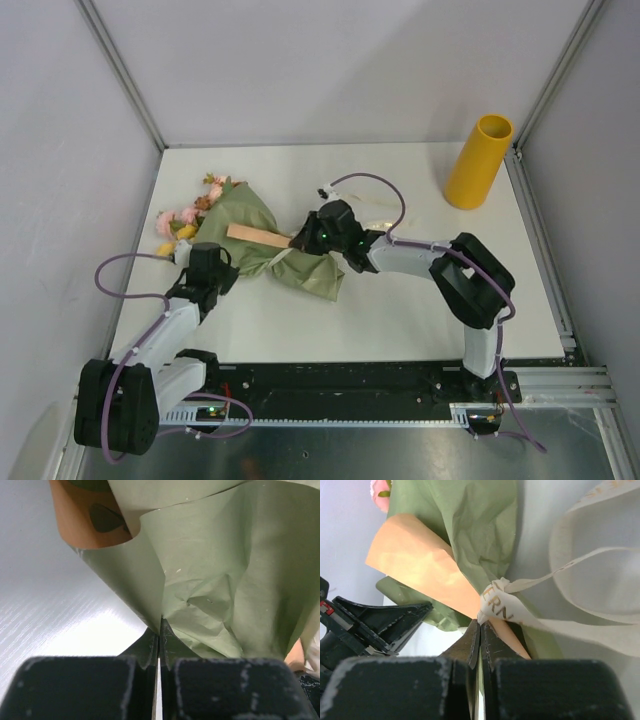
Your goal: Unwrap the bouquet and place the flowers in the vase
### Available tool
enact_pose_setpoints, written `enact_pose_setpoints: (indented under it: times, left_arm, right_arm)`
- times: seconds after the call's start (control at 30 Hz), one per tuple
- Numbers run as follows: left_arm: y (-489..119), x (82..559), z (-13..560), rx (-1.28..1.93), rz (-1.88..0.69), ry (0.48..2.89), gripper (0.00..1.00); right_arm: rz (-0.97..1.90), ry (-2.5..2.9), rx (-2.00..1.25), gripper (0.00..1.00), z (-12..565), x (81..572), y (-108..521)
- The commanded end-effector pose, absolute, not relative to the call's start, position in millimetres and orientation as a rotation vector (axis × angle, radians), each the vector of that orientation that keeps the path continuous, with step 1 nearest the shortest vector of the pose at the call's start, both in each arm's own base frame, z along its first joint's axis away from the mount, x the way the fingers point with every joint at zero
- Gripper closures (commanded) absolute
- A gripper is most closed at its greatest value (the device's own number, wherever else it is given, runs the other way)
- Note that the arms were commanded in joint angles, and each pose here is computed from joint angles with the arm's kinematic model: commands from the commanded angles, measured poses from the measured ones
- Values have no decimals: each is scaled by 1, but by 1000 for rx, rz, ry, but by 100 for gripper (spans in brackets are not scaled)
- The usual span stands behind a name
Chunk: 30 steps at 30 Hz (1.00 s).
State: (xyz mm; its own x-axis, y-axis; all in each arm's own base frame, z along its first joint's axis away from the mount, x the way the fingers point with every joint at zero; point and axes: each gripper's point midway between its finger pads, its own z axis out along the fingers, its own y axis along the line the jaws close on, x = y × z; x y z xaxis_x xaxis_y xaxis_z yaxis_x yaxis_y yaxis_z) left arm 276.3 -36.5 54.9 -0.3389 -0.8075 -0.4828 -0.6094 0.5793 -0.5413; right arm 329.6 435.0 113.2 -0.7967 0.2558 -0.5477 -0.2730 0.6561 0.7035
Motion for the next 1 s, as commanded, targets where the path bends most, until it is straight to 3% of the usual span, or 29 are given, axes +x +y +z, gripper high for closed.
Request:
enact_pose_setpoints:
  times: [0.0,0.63,0.97]
  left_arm:
    - [-19,274,52,-1162,-257,2016,100]
    - [-16,274,49,-1202,-239,2003,100]
    - [-9,262,49,-1238,-215,1978,100]
  right_arm:
    - [1112,2153,-11,100,142,348,408]
    - [1082,2084,-59,100,176,359,373]
    - [981,2172,-119,100,162,336,369]
